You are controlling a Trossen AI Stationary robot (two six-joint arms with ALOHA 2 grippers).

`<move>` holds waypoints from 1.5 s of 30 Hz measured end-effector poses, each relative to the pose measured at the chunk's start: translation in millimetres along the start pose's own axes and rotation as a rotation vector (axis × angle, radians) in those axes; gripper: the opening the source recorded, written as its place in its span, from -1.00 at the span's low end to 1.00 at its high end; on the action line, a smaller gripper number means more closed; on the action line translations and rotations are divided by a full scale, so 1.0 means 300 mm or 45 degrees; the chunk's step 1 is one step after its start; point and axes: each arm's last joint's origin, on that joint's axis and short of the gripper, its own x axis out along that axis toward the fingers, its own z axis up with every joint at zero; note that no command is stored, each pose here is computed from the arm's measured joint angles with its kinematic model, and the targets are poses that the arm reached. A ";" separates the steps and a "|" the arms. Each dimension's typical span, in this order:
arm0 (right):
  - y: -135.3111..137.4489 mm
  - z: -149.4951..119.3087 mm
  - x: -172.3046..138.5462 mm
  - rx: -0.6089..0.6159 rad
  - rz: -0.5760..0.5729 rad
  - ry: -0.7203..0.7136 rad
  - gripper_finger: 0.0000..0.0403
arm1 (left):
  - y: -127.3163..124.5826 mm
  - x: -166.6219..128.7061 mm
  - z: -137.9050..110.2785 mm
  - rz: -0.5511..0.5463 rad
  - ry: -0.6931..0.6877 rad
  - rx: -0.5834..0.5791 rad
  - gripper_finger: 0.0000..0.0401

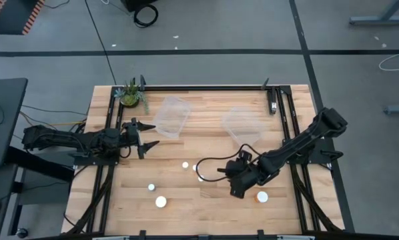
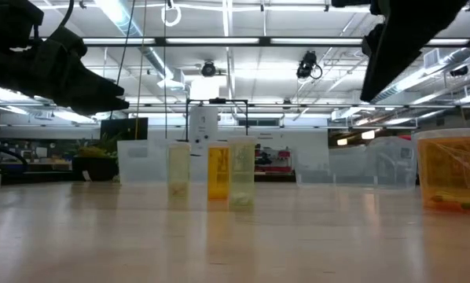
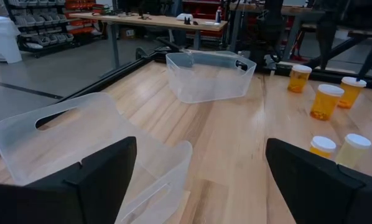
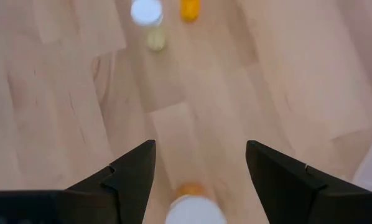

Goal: Pick and place medicine bottles into bin by pill shape (circle, oval)
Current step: Put the big orange pill bottle into the right transparent bin

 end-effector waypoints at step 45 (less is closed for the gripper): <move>-0.024 -0.059 -0.054 0.073 -0.196 0.543 0.48 | 0.000 0.000 0.000 0.000 0.000 0.000 0.84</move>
